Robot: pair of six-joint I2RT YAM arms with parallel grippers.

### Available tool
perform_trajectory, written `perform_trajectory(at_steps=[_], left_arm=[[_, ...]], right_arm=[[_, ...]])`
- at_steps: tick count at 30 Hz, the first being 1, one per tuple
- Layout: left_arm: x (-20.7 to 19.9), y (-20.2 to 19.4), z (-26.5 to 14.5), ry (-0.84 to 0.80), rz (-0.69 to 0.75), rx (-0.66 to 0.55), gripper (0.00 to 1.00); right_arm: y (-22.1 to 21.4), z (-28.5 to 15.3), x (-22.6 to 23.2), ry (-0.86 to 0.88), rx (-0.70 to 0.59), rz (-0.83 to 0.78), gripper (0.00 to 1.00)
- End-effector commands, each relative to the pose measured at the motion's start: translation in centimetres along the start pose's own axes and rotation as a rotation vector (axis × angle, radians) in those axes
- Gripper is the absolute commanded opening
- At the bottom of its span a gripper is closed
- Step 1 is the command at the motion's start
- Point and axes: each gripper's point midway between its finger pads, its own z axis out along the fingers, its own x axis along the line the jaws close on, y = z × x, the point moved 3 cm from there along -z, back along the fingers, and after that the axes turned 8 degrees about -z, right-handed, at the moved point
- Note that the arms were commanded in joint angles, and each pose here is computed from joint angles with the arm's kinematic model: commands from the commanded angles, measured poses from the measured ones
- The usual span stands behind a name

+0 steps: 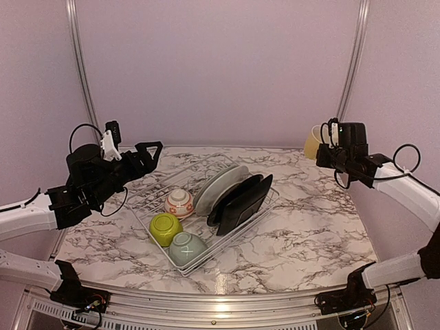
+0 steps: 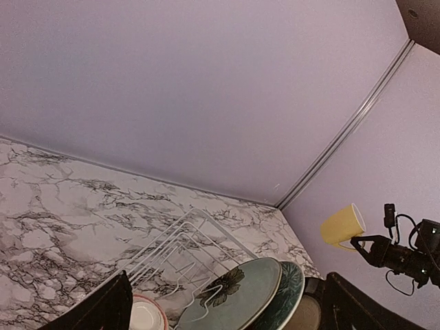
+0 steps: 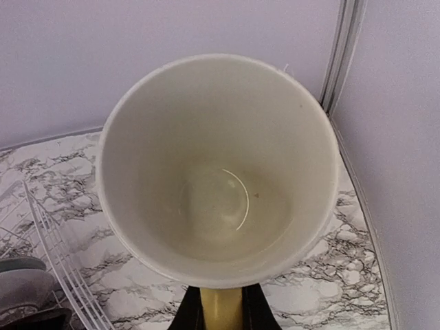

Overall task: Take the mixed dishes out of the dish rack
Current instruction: Place the cup at the corner of the board.

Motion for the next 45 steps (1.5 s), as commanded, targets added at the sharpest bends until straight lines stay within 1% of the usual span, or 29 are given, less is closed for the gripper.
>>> perform_trajectory(at_steps=[1,7,10,15,17,25,26,28,38,44,45], left_arm=[[1.0,-0.8,0.8,0.061,-0.014,0.046,0.99],[1.6,-1.6,0.9,0.087,-0.026,0.101,0.99],[1.8,-1.7,0.8,0.089,-0.035,0.128,0.99],[2.2,-2.1,0.7,0.1,-0.048,0.161,0.99],[2.4,-2.4,0.7,0.107,-0.054,0.172,0.99],[2.7,-3.0,0.8,0.122,-0.052,0.201,0.99],[2.8,-3.0,0.9,0.124,-0.052,0.201,0.99],[2.8,-3.1,1.0,0.123,-0.052,0.202,0.99],[3.4,-4.1,1.6,0.166,-0.034,0.257,0.99],[3.8,-4.9,2.0,0.193,-0.027,0.296,0.99],[3.8,-5.1,2.2,0.197,-0.024,0.306,0.99]], right_arm=[[-1.4,0.9,-2.7,-0.173,-0.007,-0.05,0.0],[-4.8,4.2,-5.6,-0.198,0.042,0.028,0.0],[-6.3,6.2,-6.2,-0.168,0.068,0.07,0.0],[-7.7,9.0,-6.6,-0.199,0.071,0.045,0.0],[-7.9,9.5,-6.5,-0.199,0.044,0.017,0.0],[-11.4,11.1,-6.8,-0.223,0.137,-0.001,0.0],[-11.5,11.1,-6.8,-0.225,0.143,-0.002,0.01],[-11.7,11.2,-6.9,-0.228,0.151,-0.003,0.05],[-12.2,10.8,-6.6,-0.214,0.174,0.005,0.31],[-11.9,9.3,-6.4,-0.195,0.156,0.024,0.53],[-11.7,9.0,-6.3,-0.187,0.153,0.025,0.63]])
